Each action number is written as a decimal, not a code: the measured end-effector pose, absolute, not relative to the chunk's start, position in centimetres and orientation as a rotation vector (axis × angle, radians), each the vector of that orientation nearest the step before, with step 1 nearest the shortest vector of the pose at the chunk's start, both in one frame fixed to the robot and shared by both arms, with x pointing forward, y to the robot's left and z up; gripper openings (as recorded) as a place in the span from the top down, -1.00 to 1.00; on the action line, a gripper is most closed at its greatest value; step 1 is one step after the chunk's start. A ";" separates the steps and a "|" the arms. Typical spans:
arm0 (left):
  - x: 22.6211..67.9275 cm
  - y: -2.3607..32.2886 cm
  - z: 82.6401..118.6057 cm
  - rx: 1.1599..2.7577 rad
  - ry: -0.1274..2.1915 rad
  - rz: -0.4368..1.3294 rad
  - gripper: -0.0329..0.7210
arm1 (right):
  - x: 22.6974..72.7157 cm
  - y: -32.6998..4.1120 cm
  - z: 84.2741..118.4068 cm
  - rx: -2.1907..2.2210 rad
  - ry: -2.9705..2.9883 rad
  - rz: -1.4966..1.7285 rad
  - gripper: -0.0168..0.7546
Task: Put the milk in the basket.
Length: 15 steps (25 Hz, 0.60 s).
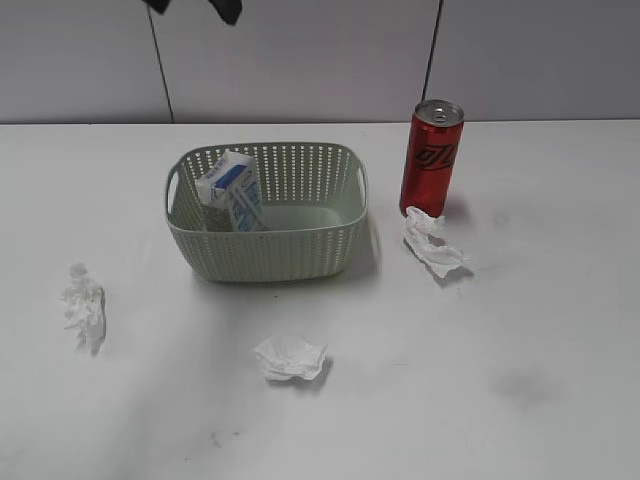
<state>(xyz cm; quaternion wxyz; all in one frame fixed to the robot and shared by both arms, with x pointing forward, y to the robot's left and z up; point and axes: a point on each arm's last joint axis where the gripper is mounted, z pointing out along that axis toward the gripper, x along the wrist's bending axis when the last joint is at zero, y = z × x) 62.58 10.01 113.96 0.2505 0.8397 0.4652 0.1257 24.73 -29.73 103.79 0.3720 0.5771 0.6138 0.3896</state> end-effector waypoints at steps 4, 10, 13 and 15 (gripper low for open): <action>60.1 11.5 116.5 2.262 1.256 0.397 -0.77 | 24.7 -29.7 103.8 1.479 1.573 0.999 -0.57; 56.4 14.5 115.5 2.337 1.353 0.413 -0.74 | 24.7 -29.7 103.8 1.479 1.573 0.999 -0.57; 54.4 16.6 114.4 2.363 1.423 0.390 -0.72 | 24.7 -29.7 103.8 1.479 1.573 0.998 -0.57; 53.1 18.0 113.4 2.380 1.476 0.366 -0.71 | 24.7 -29.7 103.8 1.479 1.574 0.999 -0.57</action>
